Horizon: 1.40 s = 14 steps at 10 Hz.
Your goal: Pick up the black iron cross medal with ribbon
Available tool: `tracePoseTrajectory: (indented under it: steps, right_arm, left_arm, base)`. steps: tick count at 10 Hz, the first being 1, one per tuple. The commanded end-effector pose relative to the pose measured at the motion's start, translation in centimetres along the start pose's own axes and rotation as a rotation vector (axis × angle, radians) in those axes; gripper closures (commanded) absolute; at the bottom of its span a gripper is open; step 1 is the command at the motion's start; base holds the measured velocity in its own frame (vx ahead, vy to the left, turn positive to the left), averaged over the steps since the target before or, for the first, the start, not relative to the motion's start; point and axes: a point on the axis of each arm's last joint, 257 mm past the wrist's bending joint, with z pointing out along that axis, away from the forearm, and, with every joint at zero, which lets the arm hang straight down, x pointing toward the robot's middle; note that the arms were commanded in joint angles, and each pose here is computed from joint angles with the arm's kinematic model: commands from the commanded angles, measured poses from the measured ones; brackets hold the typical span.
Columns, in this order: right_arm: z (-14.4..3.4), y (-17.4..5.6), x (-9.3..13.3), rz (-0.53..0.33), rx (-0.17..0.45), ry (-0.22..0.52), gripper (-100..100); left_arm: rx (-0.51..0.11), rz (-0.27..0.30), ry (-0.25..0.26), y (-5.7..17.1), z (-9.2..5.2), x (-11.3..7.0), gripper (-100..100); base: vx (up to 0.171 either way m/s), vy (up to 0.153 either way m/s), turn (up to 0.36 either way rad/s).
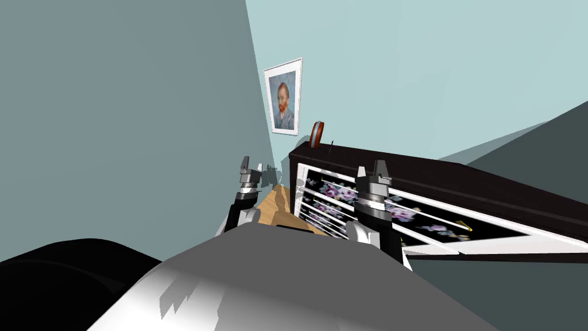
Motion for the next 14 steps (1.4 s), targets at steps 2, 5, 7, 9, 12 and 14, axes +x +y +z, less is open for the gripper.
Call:
tracePoseTrajectory:
  steps: [2,5,7,9,12,14]
  right_arm:
    - [1.3,1.6,2.8,0.060,-0.079,0.076,-100]
    - [2.3,3.3,5.8,0.124,-0.159,0.153,-100]
    - [3.0,4.8,7.8,0.165,-0.221,0.203,-100]
    - [3.3,6.1,9.8,0.205,-0.274,0.259,-100]
    - [2.8,7.8,14.0,0.276,-0.351,0.392,-100]
    - [2.4,8.8,16.1,0.306,-0.399,0.468,-100]
  left_arm:
    - [0.000,0.000,0.000,0.0,0.0,0.0,0]
    - [0.000,0.000,0.000,0.0,0.0,0.0,0]
    - [0.000,0.000,0.000,0.0,0.0,0.0,0]
    - [0.000,0.000,0.000,0.0,0.0,0.0,0]
    - [0.000,0.000,0.000,0.0,0.0,0.0,0]
    - [0.000,0.000,0.000,0.0,0.0,0.0,0]
  base:
    - [-0.052,-0.045,0.010]
    - [-0.050,-0.051,0.008]
    - [-0.075,-0.078,0.011]
    - [-0.045,-0.063,0.009]
    - [-0.044,-0.069,0.014]
    - [-0.050,-0.056,0.020]
